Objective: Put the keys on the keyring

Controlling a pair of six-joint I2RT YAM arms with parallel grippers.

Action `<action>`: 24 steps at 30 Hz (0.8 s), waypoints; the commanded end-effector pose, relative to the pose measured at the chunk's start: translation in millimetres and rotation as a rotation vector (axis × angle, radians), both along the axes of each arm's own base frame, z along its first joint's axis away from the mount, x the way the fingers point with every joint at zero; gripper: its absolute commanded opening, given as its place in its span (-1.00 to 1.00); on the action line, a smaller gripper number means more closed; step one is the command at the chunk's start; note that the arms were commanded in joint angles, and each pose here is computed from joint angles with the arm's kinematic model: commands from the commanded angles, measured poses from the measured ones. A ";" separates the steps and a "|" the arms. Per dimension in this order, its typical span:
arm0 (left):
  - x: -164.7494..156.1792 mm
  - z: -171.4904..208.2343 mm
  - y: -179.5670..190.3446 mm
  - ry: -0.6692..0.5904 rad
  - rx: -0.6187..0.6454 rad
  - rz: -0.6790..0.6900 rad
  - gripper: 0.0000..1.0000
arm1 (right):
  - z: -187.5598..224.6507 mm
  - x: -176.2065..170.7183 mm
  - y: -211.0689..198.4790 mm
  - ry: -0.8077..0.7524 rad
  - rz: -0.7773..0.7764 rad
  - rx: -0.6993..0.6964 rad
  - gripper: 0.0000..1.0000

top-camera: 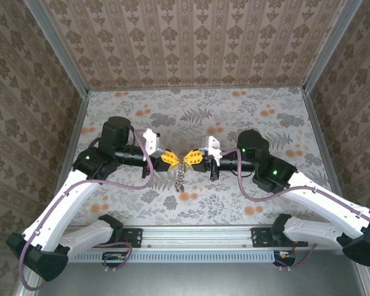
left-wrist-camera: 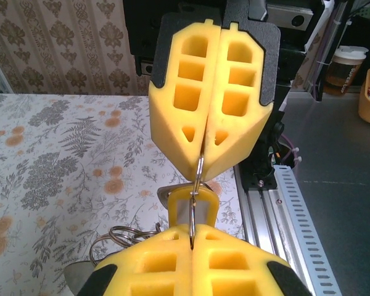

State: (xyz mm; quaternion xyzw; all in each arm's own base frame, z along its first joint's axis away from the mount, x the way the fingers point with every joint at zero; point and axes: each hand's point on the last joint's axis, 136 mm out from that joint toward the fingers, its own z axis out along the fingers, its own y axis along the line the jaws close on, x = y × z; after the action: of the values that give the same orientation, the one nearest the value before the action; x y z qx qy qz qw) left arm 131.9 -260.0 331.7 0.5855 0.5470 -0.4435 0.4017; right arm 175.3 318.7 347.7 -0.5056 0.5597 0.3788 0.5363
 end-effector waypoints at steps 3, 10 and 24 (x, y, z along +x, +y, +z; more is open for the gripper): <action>-6.9 11.3 0.8 -0.050 -0.040 -0.030 -1.00 | 10.3 -2.1 3.3 0.010 0.022 0.020 -1.00; -7.8 11.6 1.1 -0.052 -0.042 -0.033 -1.00 | 8.1 0.0 5.0 0.015 0.021 0.014 -1.00; -6.0 12.5 0.7 -0.043 -0.047 -0.030 -1.00 | 1.9 -1.7 5.9 0.033 0.035 -0.008 -1.00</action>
State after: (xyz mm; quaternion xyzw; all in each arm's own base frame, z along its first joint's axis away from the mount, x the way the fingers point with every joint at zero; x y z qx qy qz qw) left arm 132.5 -259.6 329.7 0.5843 0.5513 -0.4417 0.3995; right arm 177.3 323.1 349.2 -0.5050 0.5610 0.3849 0.5312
